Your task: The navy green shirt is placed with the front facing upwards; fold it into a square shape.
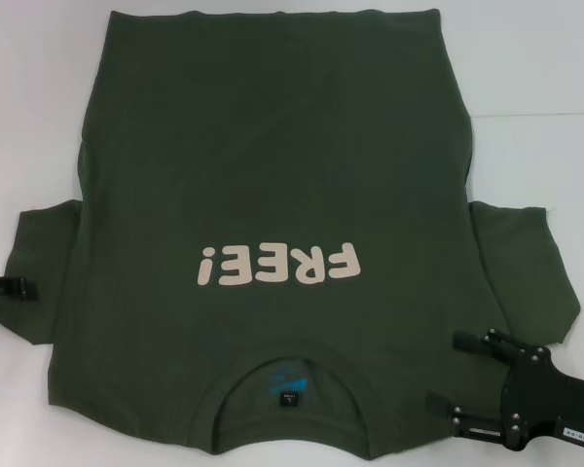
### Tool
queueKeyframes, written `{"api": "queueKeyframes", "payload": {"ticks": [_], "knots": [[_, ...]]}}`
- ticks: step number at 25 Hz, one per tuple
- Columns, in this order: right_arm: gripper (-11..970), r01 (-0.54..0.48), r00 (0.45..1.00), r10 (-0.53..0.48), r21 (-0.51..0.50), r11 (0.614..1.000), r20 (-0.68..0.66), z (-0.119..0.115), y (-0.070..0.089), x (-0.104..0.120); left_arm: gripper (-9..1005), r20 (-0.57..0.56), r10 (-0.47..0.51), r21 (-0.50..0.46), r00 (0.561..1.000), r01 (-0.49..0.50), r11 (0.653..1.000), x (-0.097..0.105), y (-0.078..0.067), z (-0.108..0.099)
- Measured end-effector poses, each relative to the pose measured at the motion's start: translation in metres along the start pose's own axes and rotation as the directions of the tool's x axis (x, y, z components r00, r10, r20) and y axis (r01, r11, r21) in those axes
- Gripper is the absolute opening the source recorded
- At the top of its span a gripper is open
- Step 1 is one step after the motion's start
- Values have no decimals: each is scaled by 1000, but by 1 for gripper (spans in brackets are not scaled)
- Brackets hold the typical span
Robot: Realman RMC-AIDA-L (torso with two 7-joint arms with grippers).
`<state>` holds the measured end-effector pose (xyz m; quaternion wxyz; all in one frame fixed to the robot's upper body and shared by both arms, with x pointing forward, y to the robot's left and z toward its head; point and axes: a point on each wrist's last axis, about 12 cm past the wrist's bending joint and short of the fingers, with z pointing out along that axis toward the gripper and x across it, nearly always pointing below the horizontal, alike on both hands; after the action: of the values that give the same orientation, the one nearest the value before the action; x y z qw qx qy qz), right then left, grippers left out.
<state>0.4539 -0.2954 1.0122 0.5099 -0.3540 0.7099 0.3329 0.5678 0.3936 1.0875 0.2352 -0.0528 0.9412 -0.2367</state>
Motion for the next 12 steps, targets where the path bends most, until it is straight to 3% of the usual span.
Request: {"api": "queueKeyframes", "payload": {"ticks": [12], "knots": [[925,2,1000,-2,-1,1000,0,1,0,-1,921,11,-6,-10,1000,7,1000,-1,1,1]]}}
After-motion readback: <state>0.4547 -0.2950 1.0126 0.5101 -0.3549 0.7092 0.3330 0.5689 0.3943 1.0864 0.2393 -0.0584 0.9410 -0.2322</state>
